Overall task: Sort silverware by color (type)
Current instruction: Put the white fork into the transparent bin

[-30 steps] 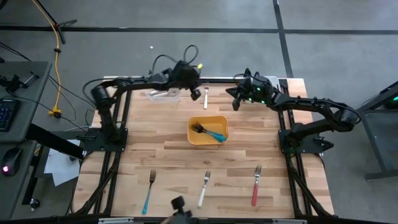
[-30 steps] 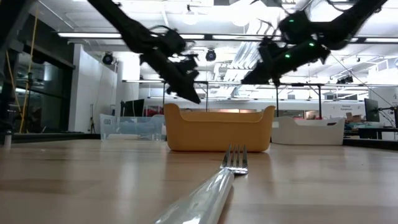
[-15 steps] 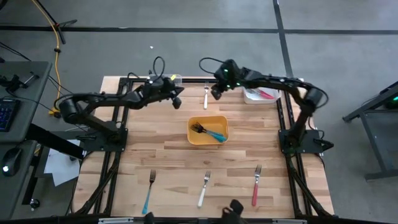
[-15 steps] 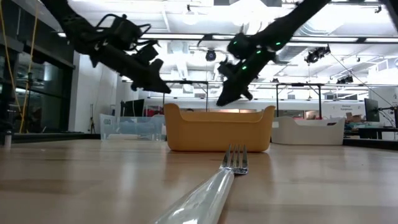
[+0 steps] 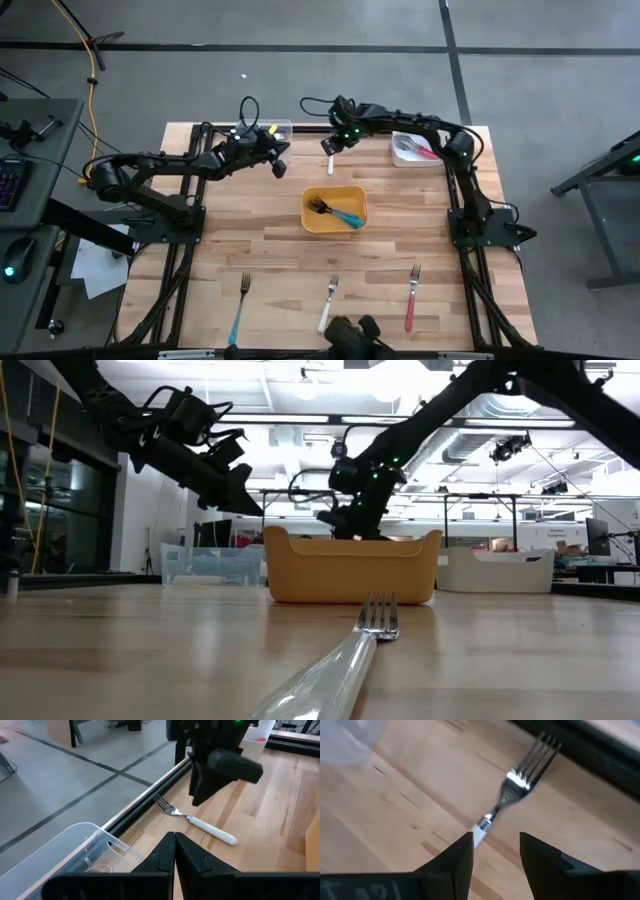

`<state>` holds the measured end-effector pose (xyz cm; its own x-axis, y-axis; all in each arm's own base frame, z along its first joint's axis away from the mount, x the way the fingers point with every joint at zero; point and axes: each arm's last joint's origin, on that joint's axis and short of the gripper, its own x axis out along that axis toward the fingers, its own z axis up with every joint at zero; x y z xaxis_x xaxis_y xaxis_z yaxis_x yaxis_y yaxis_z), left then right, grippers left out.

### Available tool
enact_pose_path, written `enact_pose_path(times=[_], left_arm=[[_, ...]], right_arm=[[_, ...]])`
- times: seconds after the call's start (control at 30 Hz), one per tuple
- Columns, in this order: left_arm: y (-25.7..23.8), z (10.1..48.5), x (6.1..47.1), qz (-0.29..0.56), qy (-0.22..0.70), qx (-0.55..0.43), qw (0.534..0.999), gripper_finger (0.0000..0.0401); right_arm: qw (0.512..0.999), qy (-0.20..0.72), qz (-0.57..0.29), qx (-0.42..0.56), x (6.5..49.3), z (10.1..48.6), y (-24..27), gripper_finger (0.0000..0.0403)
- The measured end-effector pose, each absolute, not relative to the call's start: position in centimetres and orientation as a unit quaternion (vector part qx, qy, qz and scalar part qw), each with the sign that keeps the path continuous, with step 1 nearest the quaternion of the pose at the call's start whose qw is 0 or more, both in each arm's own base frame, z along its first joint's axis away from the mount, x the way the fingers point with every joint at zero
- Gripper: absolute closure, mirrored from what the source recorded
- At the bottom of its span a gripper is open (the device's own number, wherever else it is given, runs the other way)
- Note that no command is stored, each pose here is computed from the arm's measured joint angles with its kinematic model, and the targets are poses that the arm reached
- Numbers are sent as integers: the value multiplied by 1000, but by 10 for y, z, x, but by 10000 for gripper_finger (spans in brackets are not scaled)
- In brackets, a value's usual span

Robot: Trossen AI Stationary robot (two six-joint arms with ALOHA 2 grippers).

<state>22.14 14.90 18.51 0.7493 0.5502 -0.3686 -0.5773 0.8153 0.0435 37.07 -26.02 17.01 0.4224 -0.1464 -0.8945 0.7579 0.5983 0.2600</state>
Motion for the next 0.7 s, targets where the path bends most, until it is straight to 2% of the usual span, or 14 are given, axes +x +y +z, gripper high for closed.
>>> enact_pose_path(times=[0.5,0.7], left_arm=[[150,183,219,320,205,-24,925,400],[149,180,219,321,216,-26,922,400]], right_arm=[[706,534,-292,361,399,152,-282,249],[675,581,-307,335,387,156,-287,249]])
